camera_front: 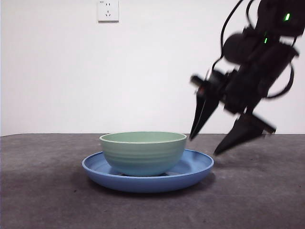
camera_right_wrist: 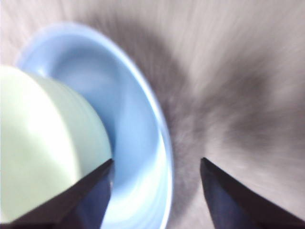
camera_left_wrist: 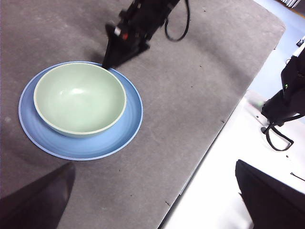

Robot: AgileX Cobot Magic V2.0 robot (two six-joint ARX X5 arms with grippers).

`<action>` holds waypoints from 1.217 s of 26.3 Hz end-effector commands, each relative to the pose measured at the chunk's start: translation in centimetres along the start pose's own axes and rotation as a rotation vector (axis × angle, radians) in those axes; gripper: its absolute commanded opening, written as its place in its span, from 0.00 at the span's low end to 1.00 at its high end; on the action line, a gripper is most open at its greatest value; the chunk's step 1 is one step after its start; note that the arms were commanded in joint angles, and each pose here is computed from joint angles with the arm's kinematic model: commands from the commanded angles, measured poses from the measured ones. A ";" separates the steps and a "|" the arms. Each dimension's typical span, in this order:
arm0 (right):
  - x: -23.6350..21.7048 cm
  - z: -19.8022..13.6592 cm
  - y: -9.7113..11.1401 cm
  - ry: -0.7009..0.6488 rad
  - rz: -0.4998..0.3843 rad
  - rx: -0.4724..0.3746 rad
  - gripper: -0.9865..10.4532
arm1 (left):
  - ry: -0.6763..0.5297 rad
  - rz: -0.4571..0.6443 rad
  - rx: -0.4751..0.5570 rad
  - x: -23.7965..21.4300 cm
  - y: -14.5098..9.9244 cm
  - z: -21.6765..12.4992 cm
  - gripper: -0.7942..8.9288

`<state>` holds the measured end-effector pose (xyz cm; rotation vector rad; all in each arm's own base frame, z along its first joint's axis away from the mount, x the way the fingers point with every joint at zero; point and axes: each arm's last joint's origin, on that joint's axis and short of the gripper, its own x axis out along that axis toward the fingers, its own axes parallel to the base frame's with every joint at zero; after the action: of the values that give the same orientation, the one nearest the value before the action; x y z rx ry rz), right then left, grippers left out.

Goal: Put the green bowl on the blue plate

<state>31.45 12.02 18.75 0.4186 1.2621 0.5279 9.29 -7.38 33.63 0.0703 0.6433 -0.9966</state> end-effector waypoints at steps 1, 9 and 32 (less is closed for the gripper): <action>-3.4 0.7 1.6 -0.083 -0.001 -0.065 0.43 | -0.013 -0.012 0.022 -0.1 -0.1 0.3 0.63; -14.9 -6.3 6.0 -0.199 -0.110 -0.288 0.62 | -0.012 -0.012 0.022 -0.1 -0.1 0.3 0.63; -25.3 -24.4 5.3 -0.448 -0.033 -0.574 0.66 | -0.013 -0.012 0.022 -0.1 -0.1 0.3 0.63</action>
<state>1.87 1.79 35.08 0.0372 0.6635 0.6781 9.29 -7.38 33.63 0.0703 0.6433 -0.9966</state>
